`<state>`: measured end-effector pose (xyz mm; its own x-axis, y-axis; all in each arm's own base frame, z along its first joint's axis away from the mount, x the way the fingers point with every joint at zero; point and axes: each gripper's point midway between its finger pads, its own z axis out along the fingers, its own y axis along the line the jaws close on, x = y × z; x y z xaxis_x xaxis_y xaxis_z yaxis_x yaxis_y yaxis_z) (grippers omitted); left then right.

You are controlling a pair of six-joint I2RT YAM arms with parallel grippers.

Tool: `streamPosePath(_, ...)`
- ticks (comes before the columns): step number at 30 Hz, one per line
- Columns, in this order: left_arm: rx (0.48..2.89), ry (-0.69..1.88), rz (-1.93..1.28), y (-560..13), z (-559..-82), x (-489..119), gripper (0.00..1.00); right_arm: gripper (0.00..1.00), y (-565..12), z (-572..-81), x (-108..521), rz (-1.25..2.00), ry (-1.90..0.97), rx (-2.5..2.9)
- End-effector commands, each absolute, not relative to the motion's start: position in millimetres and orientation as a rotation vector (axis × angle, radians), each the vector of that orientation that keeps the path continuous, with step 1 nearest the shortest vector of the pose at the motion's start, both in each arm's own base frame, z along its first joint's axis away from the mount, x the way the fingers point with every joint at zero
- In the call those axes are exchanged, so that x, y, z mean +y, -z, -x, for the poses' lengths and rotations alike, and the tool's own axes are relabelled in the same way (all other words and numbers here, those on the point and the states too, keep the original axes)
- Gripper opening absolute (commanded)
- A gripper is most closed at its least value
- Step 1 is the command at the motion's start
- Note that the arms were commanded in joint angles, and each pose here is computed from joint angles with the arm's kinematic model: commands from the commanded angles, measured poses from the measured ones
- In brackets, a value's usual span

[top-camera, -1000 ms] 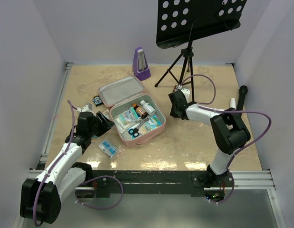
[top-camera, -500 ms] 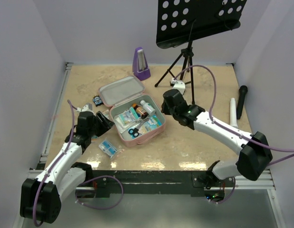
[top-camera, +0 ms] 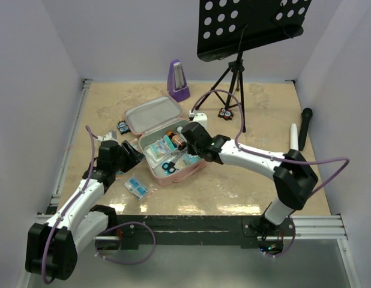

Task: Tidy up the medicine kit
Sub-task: Place the medical item at the medicine box.

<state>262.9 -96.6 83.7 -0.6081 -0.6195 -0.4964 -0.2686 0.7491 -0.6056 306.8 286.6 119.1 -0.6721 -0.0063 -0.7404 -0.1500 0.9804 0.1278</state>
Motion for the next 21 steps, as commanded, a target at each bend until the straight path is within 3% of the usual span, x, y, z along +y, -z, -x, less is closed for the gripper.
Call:
streamPosePath(1,2.189,0.631,0.665,-93.8,-271.6,-96.5,0.56,0.06,-130.6,-325.7,308.5,0.14,-0.253,2.254)
streamPosePath(21,2.213,0.603,0.68,-82.1,-270.6,-93.8,0.56,0.06,-102.7,-349.9,304.5,0.162,-0.162,2.275)
